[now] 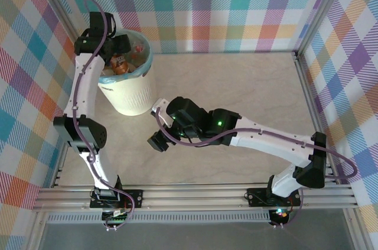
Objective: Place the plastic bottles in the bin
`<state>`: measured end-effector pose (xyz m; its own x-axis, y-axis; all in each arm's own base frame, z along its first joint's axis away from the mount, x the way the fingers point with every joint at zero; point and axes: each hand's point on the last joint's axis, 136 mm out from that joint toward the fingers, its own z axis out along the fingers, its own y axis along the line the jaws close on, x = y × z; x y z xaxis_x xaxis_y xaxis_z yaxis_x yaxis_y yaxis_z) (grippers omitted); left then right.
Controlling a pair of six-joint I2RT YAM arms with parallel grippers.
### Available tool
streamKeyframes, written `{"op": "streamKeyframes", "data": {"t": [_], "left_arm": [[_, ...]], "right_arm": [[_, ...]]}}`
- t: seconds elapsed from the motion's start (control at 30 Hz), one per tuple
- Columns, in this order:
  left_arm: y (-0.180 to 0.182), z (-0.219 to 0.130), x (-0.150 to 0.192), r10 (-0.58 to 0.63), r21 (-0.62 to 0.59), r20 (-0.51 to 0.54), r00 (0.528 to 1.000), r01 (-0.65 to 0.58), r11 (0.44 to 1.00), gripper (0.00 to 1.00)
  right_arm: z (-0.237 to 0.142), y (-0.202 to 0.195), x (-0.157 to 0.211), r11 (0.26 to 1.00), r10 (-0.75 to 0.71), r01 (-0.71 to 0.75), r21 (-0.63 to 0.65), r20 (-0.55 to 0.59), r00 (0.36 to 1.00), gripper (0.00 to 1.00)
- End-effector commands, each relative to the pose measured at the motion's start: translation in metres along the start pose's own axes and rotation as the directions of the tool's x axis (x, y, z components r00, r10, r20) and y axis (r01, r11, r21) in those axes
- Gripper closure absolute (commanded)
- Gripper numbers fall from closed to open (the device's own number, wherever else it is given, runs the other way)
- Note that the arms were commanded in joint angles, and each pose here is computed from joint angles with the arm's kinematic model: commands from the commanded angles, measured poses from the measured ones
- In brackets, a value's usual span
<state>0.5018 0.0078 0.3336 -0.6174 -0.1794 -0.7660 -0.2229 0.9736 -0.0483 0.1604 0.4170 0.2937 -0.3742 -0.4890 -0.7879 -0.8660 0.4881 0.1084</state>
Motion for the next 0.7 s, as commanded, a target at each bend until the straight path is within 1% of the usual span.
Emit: {"op": "streamKeyframes", "data": {"t": [0.0,0.1,0.17,0.27,0.33,0.47,0.53,0.6,0.67], "left_arm": [[0.012,-0.031,-0.029,-0.091,-0.029,0.054,0.994,0.093,0.995,0.15],[0.008,-0.039,-0.046,-0.131,-0.002,0.092,0.987,0.132,0.991,0.12],[0.01,-0.045,-0.056,-0.148,-0.007,0.126,0.981,0.15,0.989,0.12],[0.018,-0.048,-0.061,-0.155,-0.041,0.154,0.976,0.163,0.986,0.17],[0.02,-0.046,-0.058,-0.154,-0.044,0.141,0.978,0.162,0.986,0.24],[0.008,-0.031,-0.04,-0.148,0.006,0.056,0.987,0.147,0.989,0.36],[0.002,-0.024,-0.031,-0.147,0.033,0.013,0.989,0.147,0.989,0.4],[-0.003,-0.022,-0.026,-0.144,0.054,-0.009,0.99,0.144,0.988,0.42],[-0.006,-0.031,-0.032,-0.148,0.082,0.01,0.989,0.146,0.986,0.42]], "right_arm": [[-0.01,-0.011,-0.015,0.998,0.017,-0.019,0.06,0.032,0.999,0.04],[-0.014,-0.011,-0.021,0.998,0.014,-0.016,0.058,0.043,0.999,0.05],[-0.016,-0.01,-0.022,0.998,0.013,-0.015,0.056,0.044,0.999,0.05],[-0.018,-0.011,-0.022,0.998,0.015,-0.018,0.058,0.042,0.999,0.05],[-0.018,-0.011,-0.021,0.998,0.017,-0.019,0.057,0.037,0.999,0.05],[-0.016,-0.01,-0.018,0.998,0.024,-0.026,0.055,0.029,0.999,0.05],[-0.014,-0.011,-0.017,0.998,0.029,-0.03,0.056,0.025,0.999,0.05],[-0.014,-0.011,-0.018,0.997,0.037,-0.039,0.059,0.024,0.999,0.05],[-0.015,-0.015,-0.02,0.996,0.053,-0.055,0.069,0.027,0.998,0.05]]}}
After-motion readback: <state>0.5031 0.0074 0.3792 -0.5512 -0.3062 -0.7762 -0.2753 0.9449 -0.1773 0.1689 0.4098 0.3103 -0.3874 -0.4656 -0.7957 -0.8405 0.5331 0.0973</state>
